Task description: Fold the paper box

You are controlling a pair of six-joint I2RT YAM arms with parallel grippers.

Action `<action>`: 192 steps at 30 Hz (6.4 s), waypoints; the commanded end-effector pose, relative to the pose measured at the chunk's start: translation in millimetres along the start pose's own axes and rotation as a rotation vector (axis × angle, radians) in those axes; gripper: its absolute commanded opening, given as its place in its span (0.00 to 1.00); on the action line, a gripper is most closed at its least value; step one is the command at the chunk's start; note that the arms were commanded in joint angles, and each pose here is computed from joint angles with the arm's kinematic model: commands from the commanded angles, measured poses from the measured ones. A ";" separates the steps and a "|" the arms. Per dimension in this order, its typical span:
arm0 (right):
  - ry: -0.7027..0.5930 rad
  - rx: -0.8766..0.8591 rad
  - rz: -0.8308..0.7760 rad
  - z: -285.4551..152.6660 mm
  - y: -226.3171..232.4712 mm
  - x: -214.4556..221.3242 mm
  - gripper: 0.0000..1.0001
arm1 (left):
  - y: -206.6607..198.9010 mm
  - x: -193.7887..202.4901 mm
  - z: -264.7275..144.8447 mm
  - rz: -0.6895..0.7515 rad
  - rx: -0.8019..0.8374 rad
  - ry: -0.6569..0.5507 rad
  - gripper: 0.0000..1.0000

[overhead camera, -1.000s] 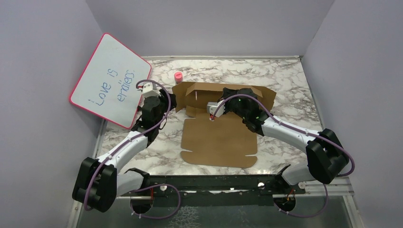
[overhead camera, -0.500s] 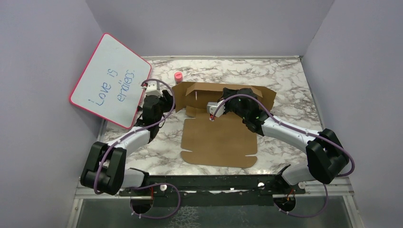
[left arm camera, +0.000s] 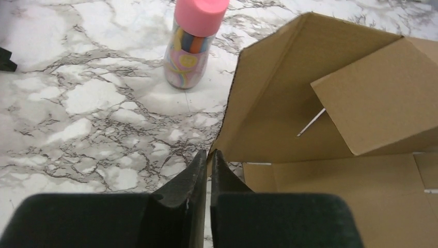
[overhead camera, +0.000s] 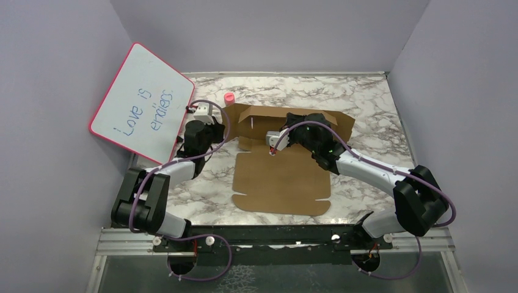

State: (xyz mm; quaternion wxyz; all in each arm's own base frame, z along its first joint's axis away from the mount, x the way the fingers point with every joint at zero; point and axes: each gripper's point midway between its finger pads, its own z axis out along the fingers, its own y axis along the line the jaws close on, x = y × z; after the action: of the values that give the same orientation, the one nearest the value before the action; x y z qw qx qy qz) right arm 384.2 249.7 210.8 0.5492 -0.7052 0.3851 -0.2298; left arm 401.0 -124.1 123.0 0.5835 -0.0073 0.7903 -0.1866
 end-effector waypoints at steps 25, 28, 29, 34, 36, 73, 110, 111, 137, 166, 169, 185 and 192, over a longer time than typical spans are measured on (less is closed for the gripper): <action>0.120 0.052 0.003 8.9 -10.4 16.4 0.01 | -97.1 -4.6 -54.3 -0.038 0.317 -0.029 0.00; 0.118 0.051 0.001 10.4 -9.3 16.6 0.01 | -102.6 5.1 -59.8 -0.041 0.337 -0.004 0.00; 0.113 0.050 -0.001 10.6 -8.7 15.5 0.01 | -103.6 9.1 -60.9 -0.040 0.338 0.004 0.00; 0.107 0.057 0.005 10.3 -10.4 14.7 0.01 | -109.6 19.7 -65.6 -0.034 0.355 0.031 0.00; 0.112 0.056 0.001 11.4 -11.9 15.2 0.01 | -114.3 15.5 -68.4 -0.037 0.372 0.026 0.00; 0.097 0.102 -0.049 4.7 -23.9 12.2 0.01 | -22.7 -12.6 -46.6 -0.011 -0.010 -0.079 0.76; 0.115 0.128 -0.124 22.6 -43.6 12.9 0.01 | -91.9 -27.2 -36.8 0.144 0.539 -0.126 0.00; 0.116 0.131 -0.124 24.3 -45.5 13.2 0.01 | -95.9 -28.5 -37.9 0.145 0.549 -0.129 0.00; 0.105 0.261 -0.192 -2.1 -19.4 10.7 0.01 | -137.3 49.8 -20.2 0.243 0.358 -0.025 0.00; 0.121 0.249 -0.250 -21.2 7.6 2.0 0.01 | -132.8 -17.3 -63.5 0.168 0.294 -0.188 0.73; 0.120 0.242 -0.247 -19.6 8.4 2.2 0.01 | -125.4 -49.2 -73.2 0.165 0.263 -0.263 0.76; 0.103 0.219 -0.235 -17.1 9.9 -0.2 0.01 | -48.4 -23.3 -26.3 0.070 0.099 -0.118 0.78; 0.092 0.205 -0.228 -16.0 11.4 -1.8 0.01 | -67.6 1.8 -4.4 0.131 0.232 -0.036 0.78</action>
State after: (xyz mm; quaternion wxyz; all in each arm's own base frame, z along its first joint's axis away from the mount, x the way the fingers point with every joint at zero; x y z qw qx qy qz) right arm 370.4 232.3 204.7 0.5688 -0.6635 0.3049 -0.3786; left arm 375.1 -159.1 125.0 0.5950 0.0474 0.7792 -0.1910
